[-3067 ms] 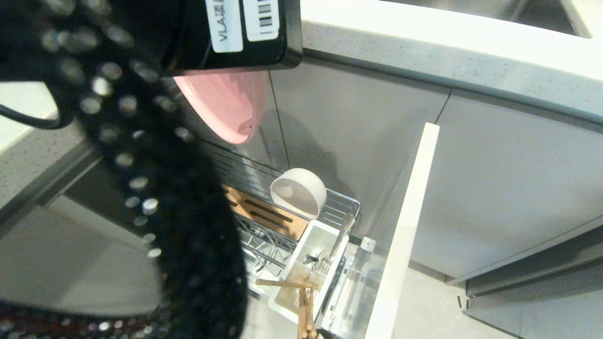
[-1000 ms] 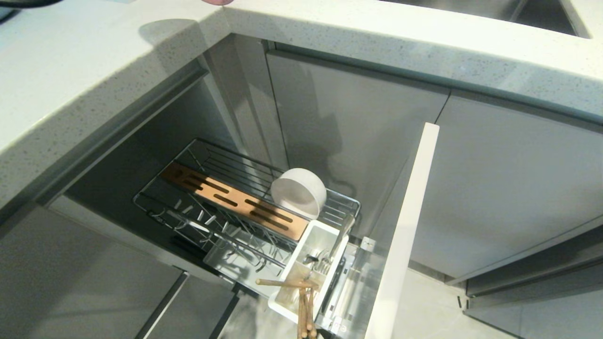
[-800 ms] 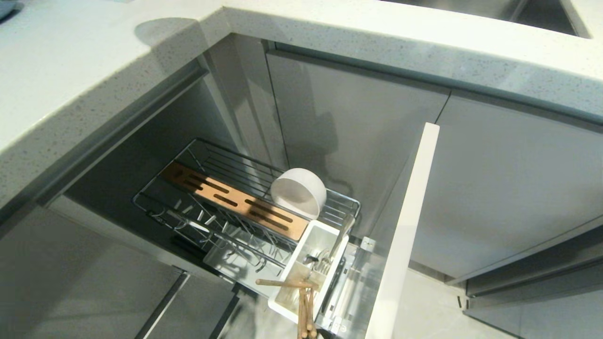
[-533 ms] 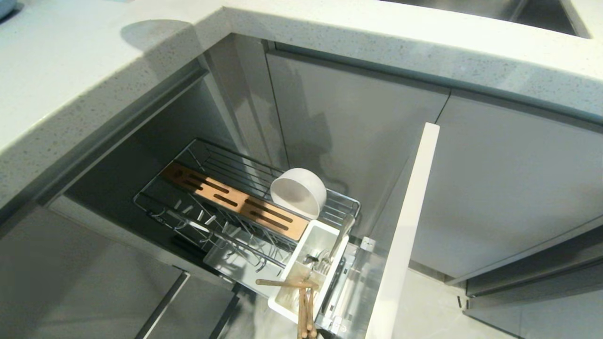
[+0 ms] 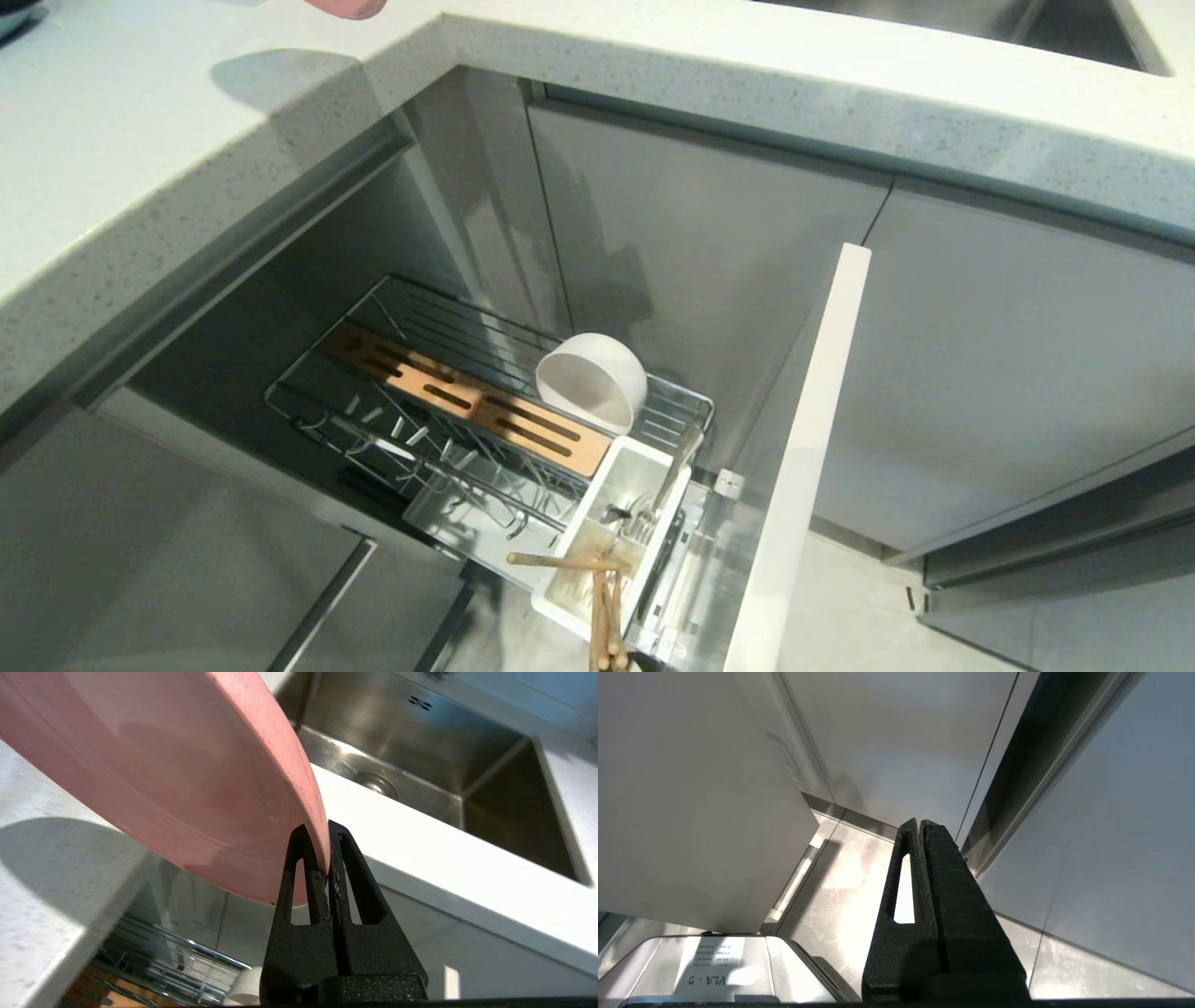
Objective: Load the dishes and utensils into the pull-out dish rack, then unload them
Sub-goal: Take the plate out of the cupboard
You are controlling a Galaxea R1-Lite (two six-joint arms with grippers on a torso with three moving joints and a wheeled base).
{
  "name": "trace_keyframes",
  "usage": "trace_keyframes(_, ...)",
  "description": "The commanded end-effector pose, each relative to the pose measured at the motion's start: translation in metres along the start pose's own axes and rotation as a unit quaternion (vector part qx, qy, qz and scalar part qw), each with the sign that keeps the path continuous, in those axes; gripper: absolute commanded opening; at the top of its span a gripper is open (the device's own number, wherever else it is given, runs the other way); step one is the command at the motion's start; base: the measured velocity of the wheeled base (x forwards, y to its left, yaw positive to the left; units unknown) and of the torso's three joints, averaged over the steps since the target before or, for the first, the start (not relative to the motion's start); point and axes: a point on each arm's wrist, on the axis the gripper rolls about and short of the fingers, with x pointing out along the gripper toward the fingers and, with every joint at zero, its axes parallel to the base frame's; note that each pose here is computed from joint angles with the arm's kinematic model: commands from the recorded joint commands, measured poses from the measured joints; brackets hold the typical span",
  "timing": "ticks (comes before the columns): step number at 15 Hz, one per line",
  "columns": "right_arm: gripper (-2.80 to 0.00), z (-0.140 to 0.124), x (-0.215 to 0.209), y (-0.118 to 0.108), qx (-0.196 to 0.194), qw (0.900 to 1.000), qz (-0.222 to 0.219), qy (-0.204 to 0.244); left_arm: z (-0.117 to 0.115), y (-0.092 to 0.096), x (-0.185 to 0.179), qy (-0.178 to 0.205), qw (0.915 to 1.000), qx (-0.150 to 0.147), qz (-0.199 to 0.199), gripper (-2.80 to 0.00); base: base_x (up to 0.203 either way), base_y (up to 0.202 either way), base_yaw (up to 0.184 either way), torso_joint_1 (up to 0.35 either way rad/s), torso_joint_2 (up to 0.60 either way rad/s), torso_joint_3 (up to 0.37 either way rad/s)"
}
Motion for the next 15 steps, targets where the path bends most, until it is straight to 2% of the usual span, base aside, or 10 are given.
trace_keyframes(1,-2.8,0.0,0.0,0.0,0.0,1.0,0.0,0.001,0.003,0.011,0.009,-0.009,0.9994,0.0,0.033,-2.8,0.0,0.0,0.0,0.0,0.0,0.0)
trace_keyframes(4,-2.8,0.0,0.0,0.0,0.0,1.0,0.0,0.001,0.013,0.037,0.022,-0.032,0.9949,-0.002,0.096,-2.8,0.0,0.0,0.0,0.0,0.0,0.0)
trace_keyframes(9,-2.8,0.0,0.0,0.0,0.0,1.0,0.0,0.001,0.035,0.085,0.016,-0.074,0.9834,-0.003,0.165,-2.8,0.0,0.0,0.0,0.0,0.0,0.0)
trace_keyframes(12,-2.8,0.0,0.0,0.0,0.0,1.0,0.0,0.001,0.043,0.109,0.003,-0.078,0.9785,0.019,0.19,-2.8,0.0,0.0,0.0,0.0,0.0,0.0)
trace_keyframes(15,-2.8,0.0,0.0,0.0,0.0,1.0,0.0,0.001,0.045,0.124,-0.007,-0.078,0.9755,0.038,0.202,-2.8,0.0,0.0,0.0,0.0,0.0,0.0)
